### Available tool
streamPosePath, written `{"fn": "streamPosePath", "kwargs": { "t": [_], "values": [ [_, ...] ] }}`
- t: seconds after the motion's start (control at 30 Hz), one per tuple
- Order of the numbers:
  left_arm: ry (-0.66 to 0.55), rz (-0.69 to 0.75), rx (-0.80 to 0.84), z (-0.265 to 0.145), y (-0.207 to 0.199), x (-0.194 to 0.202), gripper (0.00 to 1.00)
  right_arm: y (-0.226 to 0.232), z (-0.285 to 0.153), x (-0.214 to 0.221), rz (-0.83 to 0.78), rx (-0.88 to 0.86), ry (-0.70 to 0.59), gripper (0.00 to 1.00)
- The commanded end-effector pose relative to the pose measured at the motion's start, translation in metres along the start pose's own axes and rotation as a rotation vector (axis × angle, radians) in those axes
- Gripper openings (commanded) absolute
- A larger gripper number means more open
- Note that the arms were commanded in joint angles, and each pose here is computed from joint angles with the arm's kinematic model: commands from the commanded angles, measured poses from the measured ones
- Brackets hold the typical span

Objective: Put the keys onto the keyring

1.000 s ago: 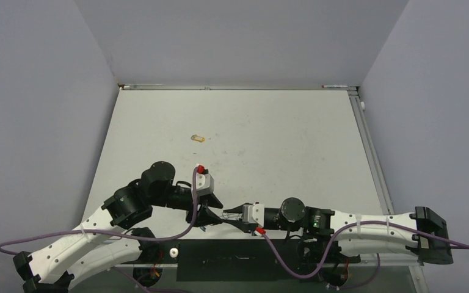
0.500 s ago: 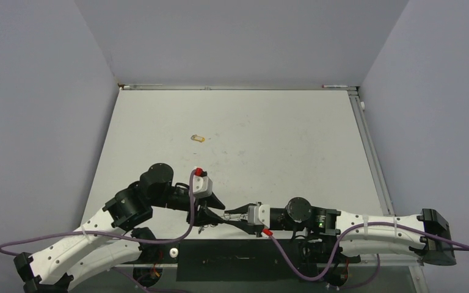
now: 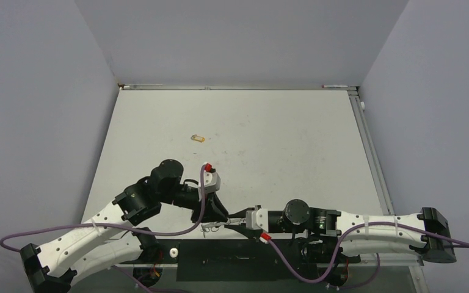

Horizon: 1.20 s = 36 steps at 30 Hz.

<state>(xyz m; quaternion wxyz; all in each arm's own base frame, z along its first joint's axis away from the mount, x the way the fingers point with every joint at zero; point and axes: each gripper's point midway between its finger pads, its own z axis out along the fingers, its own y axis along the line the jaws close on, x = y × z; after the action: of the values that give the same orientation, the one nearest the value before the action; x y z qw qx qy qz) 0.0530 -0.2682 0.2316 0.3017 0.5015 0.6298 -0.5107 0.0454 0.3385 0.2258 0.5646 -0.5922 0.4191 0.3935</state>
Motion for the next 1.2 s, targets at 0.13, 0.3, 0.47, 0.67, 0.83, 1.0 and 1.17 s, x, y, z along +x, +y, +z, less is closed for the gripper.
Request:
{"fn": "streamPosePath", "kwargs": {
  "t": [0.13,0.3,0.47,0.67,0.83,1.0,1.17],
  "values": [
    [-0.049,-0.042,0.09,0.002,-0.011,-0.019,0.0,-0.031,0.003,-0.06,-0.084,0.111,-0.154,0.05],
    [-0.068,-0.123,0.088,0.002,0.002,-0.019,0.0,-0.042,0.007,-0.049,-0.106,0.17,-0.103,0.05],
    [-0.092,-0.17,0.106,0.0,0.012,-0.021,0.0,-0.06,0.001,-0.038,-0.115,0.291,-0.056,0.07],
    [-0.162,-0.168,0.001,-0.011,0.034,-0.03,0.0,-0.086,-0.011,-0.023,-0.096,0.465,0.021,0.18],
    [-0.195,-0.199,-0.011,-0.015,0.042,-0.034,0.0,-0.094,-0.014,-0.017,-0.102,0.535,0.035,0.24],
    [-0.192,-0.199,-0.024,-0.015,0.046,-0.033,0.0,-0.094,-0.015,-0.017,-0.102,0.54,0.026,0.29],
    [-0.217,-0.176,-0.005,-0.018,0.041,-0.038,0.0,-0.091,-0.013,-0.014,-0.103,0.525,0.026,0.2]
  ]
}}
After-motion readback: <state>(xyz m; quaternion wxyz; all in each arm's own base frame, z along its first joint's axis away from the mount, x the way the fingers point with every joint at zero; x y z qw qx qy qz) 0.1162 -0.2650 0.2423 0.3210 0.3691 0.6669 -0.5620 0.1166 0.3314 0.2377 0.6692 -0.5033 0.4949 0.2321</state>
